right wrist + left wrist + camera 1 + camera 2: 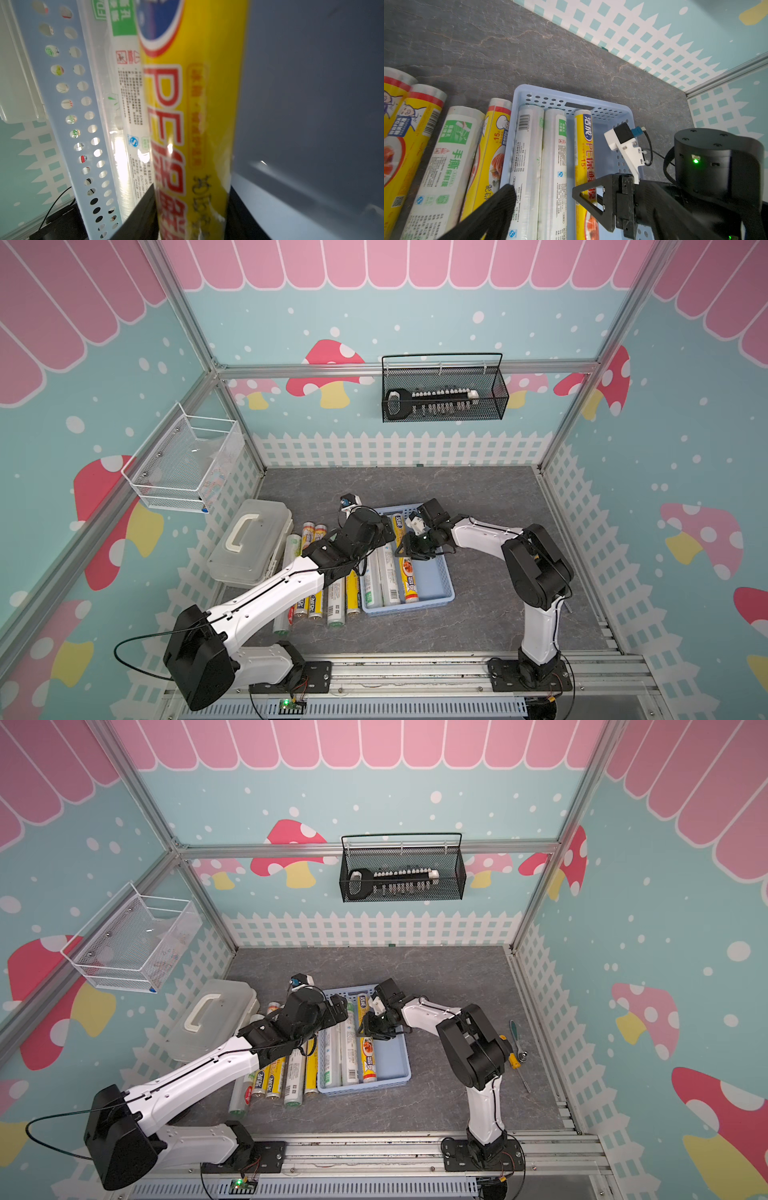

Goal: Put the plastic wrap into the basket
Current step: Place the plastic wrap in the basket.

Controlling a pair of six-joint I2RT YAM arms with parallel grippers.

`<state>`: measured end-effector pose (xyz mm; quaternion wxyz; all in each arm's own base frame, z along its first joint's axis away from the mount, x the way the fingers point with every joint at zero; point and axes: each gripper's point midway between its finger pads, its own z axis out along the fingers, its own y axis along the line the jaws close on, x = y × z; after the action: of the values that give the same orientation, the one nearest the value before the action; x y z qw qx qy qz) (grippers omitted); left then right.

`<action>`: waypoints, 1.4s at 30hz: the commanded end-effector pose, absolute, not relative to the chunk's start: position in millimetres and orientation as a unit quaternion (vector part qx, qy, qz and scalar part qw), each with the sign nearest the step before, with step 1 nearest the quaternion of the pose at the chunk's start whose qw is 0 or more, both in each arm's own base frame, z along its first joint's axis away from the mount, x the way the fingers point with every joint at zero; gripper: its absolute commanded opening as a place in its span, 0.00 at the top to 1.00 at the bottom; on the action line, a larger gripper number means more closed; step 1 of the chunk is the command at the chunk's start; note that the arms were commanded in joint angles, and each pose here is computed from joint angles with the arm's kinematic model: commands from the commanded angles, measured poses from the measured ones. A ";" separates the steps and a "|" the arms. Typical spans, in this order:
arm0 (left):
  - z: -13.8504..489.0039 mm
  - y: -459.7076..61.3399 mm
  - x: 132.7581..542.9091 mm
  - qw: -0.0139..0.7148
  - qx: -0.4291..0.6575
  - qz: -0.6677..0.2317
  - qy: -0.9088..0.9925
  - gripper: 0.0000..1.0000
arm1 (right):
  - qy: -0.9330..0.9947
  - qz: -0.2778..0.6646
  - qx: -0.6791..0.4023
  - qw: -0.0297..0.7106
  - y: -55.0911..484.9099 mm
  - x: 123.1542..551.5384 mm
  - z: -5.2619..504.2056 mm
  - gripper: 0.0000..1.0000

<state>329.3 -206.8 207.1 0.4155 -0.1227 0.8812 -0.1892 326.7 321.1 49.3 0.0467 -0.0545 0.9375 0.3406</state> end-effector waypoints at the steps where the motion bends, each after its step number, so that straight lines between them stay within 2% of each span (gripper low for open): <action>1: 187.7 -208.9 320.8 0.382 -0.112 -0.191 0.897 0.01 | 0.936 0.345 -0.054 0.039 325.2 320.9 41.7 0.48; 13: 188.2 -201.8 321.6 0.384 -0.114 -0.183 0.898 0.01 | 0.932 0.354 -0.062 0.052 325.1 319.6 53.6 0.49; 18: 189.1 -193.2 321.5 0.387 -0.119 -0.168 0.899 0.01 | 0.936 0.339 -0.072 0.063 318.6 318.5 56.4 0.45; 24: 185.1 -173.7 320.2 0.375 -0.122 -0.146 0.907 0.01 | 0.928 0.344 -0.095 0.104 316.3 321.2 88.6 0.44; 28: 175.6 -148.3 313.8 0.362 -0.139 -0.137 0.911 0.05 | 0.917 0.349 -0.121 0.148 315.1 323.9 111.7 0.43; 35: 136.4 -93.1 296.5 0.303 -0.218 -0.138 0.917 0.14 | 0.871 0.385 -0.217 0.215 346.8 315.8 159.3 0.38; 42: 101.8 -62.6 278.9 0.249 -0.254 -0.119 0.927 0.24 | 0.842 0.360 -0.298 0.271 381.2 298.0 181.2 0.32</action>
<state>289.5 -63.4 111.2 0.2797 -0.2558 0.9182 -0.1148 294.9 370.1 155.1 0.2148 -0.2571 0.8653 0.3728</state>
